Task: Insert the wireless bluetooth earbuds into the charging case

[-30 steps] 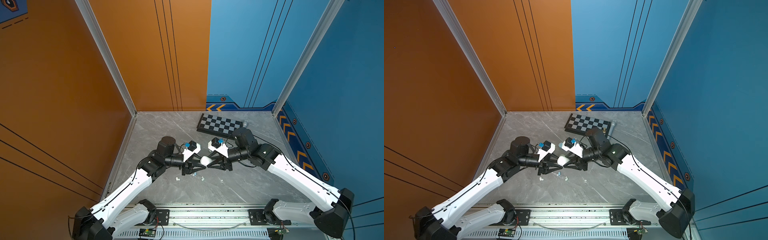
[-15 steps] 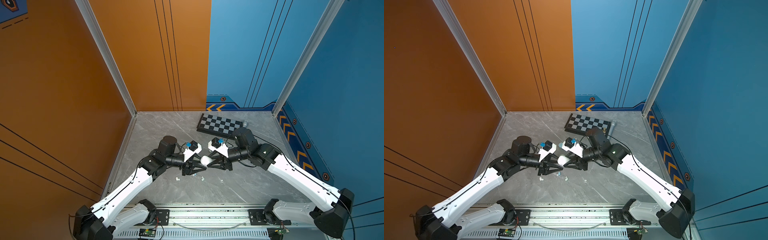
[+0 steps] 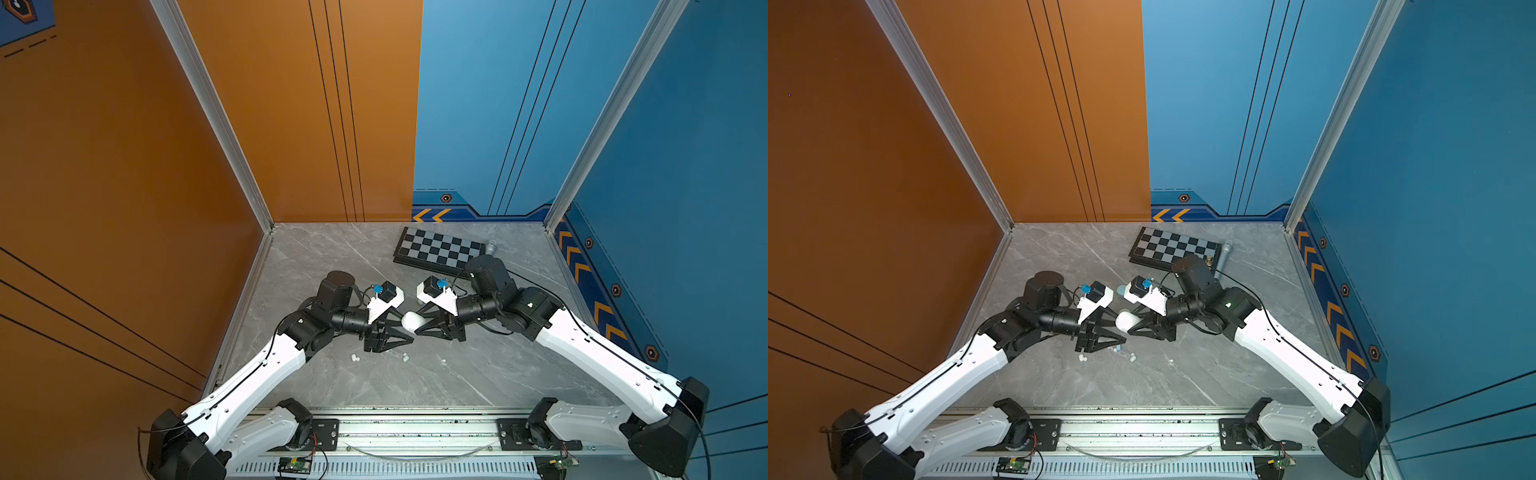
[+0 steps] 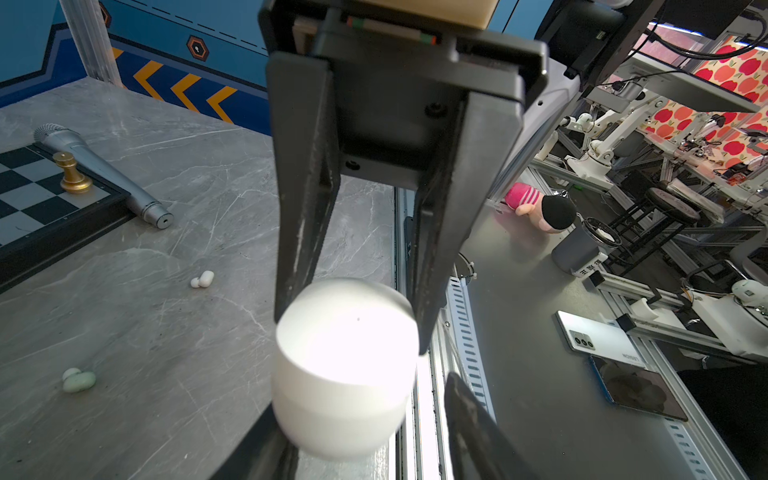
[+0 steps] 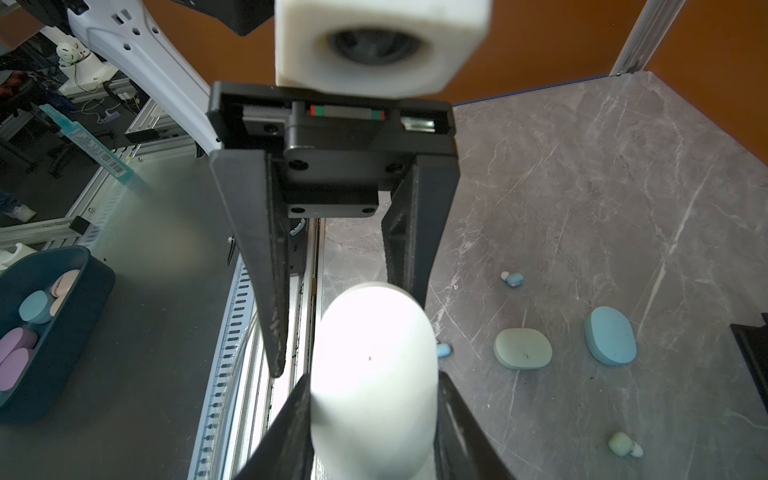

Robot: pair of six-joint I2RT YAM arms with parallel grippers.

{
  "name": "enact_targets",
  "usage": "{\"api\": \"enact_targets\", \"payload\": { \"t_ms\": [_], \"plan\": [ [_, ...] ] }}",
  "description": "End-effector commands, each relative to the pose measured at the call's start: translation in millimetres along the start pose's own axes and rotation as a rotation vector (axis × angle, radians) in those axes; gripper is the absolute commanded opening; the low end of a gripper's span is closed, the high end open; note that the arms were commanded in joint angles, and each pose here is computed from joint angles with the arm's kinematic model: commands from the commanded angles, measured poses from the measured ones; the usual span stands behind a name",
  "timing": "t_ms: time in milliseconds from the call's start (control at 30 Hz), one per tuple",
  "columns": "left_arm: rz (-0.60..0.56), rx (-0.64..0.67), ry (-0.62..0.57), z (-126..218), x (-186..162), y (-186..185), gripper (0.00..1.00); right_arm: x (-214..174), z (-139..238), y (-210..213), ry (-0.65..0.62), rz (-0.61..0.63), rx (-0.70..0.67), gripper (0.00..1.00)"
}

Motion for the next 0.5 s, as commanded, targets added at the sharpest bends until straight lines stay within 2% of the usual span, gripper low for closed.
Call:
{"api": "enact_targets", "payload": {
  "t_ms": [0,233,467],
  "plan": [
    [-0.077,-0.074,-0.019,2.6,14.5,-16.8,0.57,-7.2,2.3,6.4,0.032,-0.012,0.012,0.13],
    [-0.092,-0.039,-0.021,3.0,13.6,-13.1,0.6,-6.3,3.5,10.4,0.031,-0.003,0.026,0.13],
    [-0.101,-0.028,-0.015,0.5,12.9,-9.7,0.6,-0.8,4.4,12.9,0.025,0.007,0.028,0.13]
  ]
}}
Point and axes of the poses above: each gripper's point midway between its finger pads, its own z axis back along the fingers, its own y axis along the line the jaws close on, x = y × z, the point moved 7 cm from there along z, back along the fingers, and after that the axes turned 15 degrees about z, right-handed, at the moved point
